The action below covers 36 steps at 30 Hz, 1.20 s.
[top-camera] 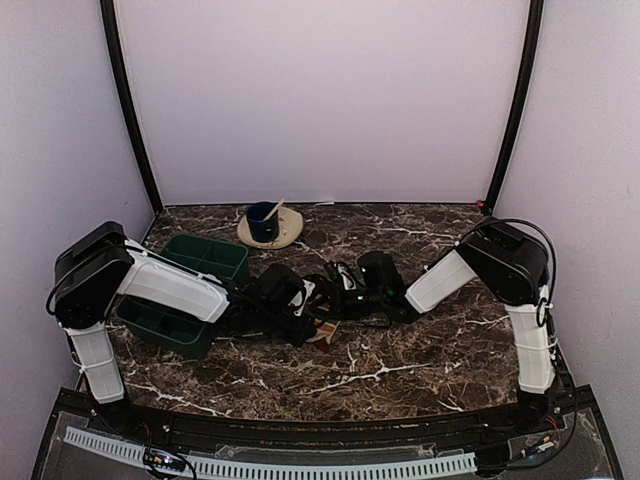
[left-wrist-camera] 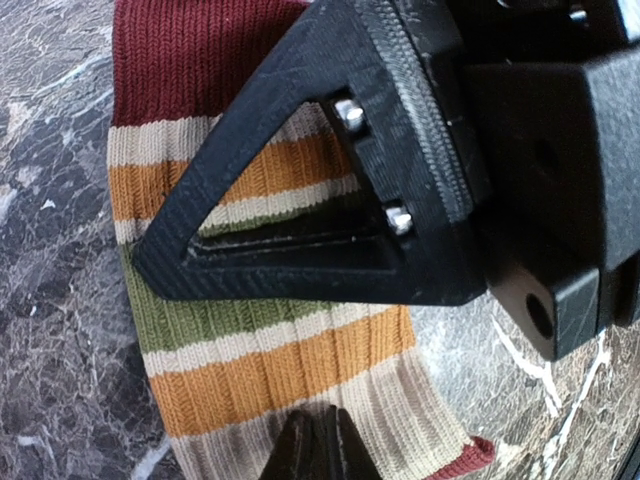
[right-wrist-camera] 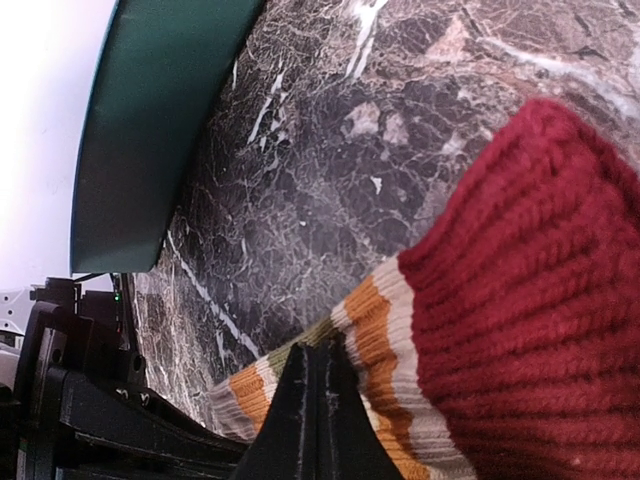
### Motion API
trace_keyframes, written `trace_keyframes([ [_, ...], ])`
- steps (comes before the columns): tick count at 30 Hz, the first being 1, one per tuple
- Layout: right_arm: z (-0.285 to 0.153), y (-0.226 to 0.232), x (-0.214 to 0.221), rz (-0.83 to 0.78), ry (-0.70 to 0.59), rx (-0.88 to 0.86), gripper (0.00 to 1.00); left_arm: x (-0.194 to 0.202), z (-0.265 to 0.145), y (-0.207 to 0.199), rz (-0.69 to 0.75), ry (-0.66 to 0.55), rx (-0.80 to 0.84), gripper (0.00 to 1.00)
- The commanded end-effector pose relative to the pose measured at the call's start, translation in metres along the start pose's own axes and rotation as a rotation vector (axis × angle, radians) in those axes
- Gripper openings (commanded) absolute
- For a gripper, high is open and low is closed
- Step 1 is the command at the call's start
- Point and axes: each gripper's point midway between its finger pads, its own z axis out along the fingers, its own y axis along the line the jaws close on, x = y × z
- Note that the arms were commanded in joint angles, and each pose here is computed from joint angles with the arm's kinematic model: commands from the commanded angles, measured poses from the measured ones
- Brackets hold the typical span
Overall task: Roll the socks
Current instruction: Smooth out the sock at the center of the board.
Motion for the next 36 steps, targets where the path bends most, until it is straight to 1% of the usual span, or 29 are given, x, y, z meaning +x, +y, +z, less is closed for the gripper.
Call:
trace_keyframes([
  [1,-0.001,-0.028,-0.001,-0.015,0.010,0.092,0.00,0.035,0.007,0.018,-0.036,0.135,-0.071,0.07],
  [8,-0.011,-0.041,-0.023,-0.049,-0.004,0.141,0.00,0.042,0.010,0.021,-0.048,0.169,-0.084,0.05],
  [18,-0.017,-0.048,-0.045,-0.081,-0.021,0.150,0.00,0.044,0.014,0.020,-0.048,0.186,-0.080,0.04],
  [32,-0.025,-0.066,-0.058,-0.080,-0.052,0.170,0.00,0.045,0.014,0.019,-0.051,0.192,-0.077,0.03],
  [36,-0.023,-0.061,-0.070,-0.100,-0.064,0.164,0.00,0.046,0.014,0.019,-0.052,0.195,-0.077,0.03],
])
